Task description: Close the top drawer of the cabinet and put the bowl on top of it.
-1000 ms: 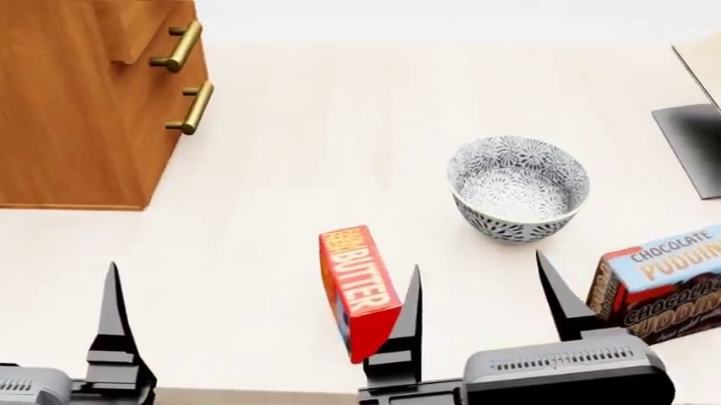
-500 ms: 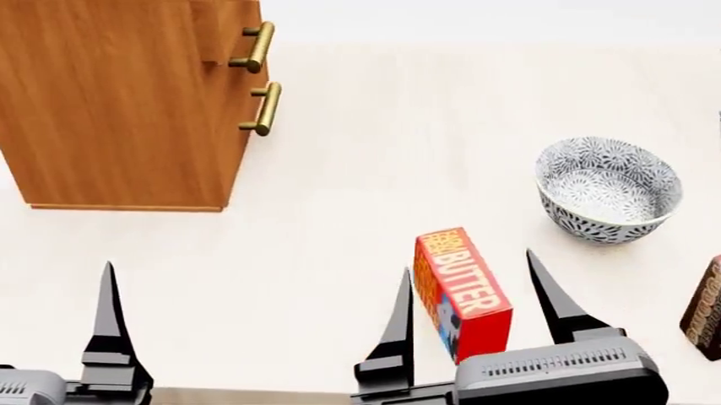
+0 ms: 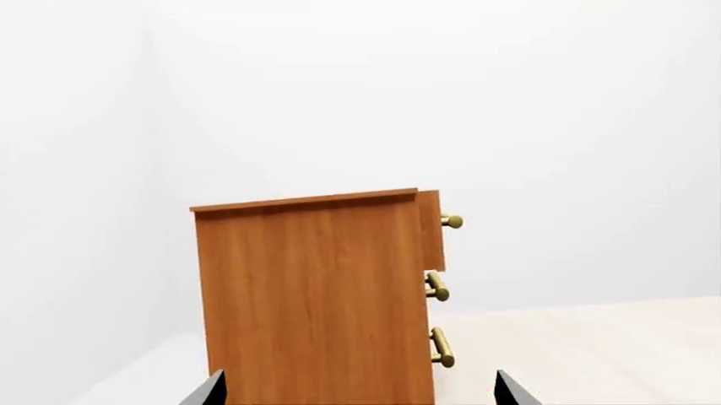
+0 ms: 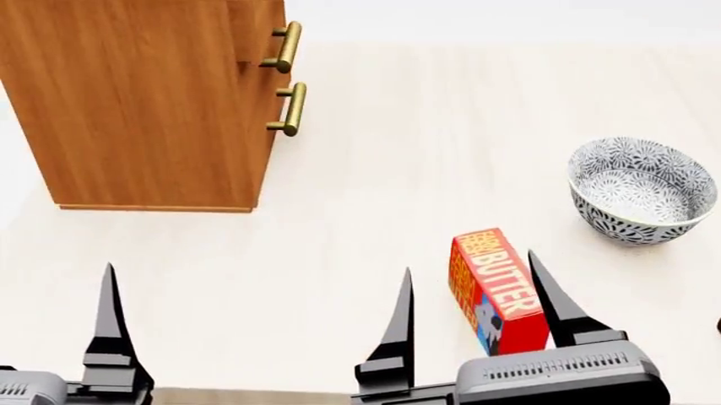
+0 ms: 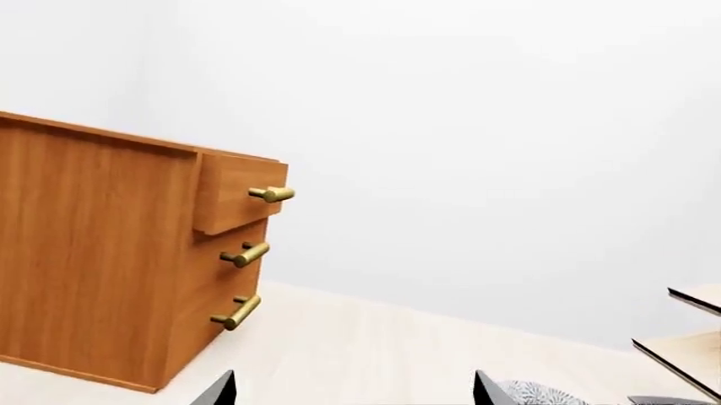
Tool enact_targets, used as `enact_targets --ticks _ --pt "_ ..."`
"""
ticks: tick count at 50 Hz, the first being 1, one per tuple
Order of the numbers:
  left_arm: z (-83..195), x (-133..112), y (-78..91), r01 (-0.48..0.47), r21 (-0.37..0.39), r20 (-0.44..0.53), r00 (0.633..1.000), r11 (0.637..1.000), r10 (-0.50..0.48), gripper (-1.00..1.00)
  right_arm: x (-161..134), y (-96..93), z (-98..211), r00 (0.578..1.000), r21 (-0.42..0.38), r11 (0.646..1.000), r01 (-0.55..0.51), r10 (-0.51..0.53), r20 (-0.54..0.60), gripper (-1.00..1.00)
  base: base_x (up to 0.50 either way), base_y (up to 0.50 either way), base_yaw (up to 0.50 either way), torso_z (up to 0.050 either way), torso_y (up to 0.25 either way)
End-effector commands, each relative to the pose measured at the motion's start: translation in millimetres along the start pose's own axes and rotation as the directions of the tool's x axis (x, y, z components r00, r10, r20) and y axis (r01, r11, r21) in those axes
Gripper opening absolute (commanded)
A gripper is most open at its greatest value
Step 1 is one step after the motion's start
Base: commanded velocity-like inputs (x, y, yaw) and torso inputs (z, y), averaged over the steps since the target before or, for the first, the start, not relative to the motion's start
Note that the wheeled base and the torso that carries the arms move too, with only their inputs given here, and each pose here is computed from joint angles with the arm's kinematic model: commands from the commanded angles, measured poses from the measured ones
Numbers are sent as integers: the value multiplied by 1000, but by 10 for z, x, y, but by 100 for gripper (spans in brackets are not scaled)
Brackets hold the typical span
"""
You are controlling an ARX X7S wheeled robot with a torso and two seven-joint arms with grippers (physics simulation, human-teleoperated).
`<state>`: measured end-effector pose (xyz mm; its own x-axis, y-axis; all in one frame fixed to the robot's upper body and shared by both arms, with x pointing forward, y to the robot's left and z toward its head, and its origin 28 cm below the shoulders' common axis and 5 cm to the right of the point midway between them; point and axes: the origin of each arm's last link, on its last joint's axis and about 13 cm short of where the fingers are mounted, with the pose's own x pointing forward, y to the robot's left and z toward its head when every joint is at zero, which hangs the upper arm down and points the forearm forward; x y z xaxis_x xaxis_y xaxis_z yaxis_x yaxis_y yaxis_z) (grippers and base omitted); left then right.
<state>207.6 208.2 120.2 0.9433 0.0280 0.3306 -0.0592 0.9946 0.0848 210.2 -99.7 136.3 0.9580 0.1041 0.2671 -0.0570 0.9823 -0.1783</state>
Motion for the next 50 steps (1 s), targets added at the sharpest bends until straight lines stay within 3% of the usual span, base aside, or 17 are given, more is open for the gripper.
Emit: enact_targets --ticks 1,26,50 --pt "-17 -2 -4 2 0 -3 1000 1000 -2 100 -3 3 -26 1000 1 1000 2 -2 -2 100 0 0 0 0 0" --pt "-10 -2 -7 3 2 -3 1000 1000 -3 100 -16 9 -19 1000 4 1000 -12 12 -2 100 4 80 0 0 0" --pt "-10 -5 -11 6 5 1 1000 1000 -6 100 -10 6 -27 1000 15 1000 -13 13 9 100 483 0 0 0 0"
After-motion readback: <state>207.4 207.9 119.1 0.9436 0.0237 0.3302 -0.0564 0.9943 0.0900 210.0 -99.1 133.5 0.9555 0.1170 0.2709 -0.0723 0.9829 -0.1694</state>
